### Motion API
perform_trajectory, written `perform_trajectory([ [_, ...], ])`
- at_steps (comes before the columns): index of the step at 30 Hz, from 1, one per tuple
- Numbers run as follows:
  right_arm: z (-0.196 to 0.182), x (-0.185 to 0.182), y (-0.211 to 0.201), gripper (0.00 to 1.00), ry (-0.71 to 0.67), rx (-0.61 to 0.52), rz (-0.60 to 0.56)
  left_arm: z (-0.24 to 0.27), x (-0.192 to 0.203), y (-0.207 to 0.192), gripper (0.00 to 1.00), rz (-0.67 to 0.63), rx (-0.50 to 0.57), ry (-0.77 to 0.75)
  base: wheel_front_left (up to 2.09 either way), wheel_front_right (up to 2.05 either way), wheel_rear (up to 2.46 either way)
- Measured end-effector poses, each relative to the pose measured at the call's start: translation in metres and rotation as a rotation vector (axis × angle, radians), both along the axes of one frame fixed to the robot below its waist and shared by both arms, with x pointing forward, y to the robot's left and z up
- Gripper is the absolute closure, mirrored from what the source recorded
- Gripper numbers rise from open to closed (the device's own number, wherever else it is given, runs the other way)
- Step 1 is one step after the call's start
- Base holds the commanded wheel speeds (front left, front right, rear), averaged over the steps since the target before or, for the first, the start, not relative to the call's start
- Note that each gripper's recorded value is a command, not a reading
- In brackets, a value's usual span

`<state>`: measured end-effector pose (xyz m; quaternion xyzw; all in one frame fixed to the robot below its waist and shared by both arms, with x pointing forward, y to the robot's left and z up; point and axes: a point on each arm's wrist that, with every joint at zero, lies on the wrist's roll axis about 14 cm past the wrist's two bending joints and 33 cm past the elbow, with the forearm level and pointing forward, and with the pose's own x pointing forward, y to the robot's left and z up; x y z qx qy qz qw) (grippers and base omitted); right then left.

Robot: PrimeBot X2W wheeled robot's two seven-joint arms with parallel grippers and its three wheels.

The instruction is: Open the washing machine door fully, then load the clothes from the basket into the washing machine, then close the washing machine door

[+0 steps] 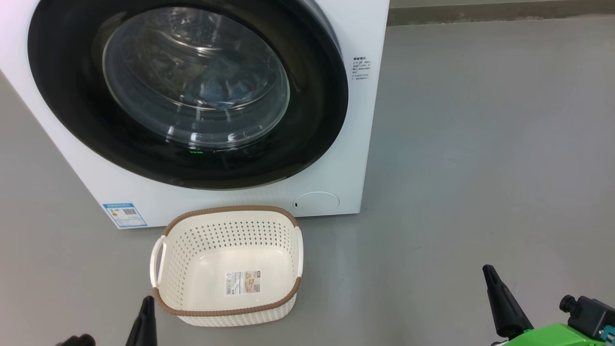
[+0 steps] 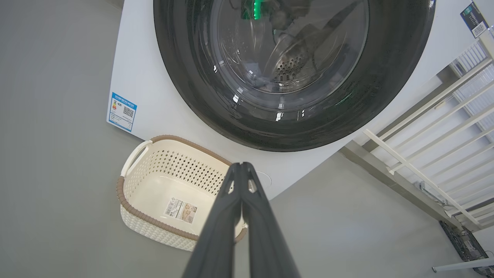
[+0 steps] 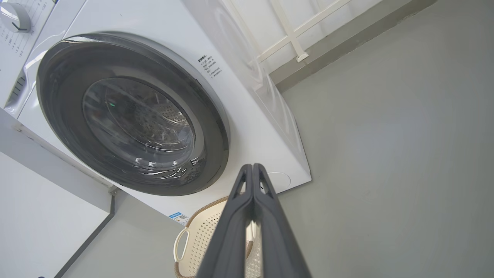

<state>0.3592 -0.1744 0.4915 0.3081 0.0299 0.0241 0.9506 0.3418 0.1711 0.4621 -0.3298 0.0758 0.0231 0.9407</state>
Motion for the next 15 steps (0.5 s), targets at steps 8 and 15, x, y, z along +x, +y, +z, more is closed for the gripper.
perform_trajectory([
  [8, -0.0017, 0.0021, -0.0023, 1.0, 0.013, 0.087, -0.011, 0.0025, 0.0054, 0.0019, 1.0, 0.013, -0.086, -0.002, 0.0, 0.0, 0.0],
  [15, -0.0049, 0.0016, -0.0053, 1.0, 0.028, 0.166, -0.024, 0.0014, 0.0067, 0.0034, 1.0, 0.023, -0.166, 0.005, 0.0, 0.0, 0.0],
])
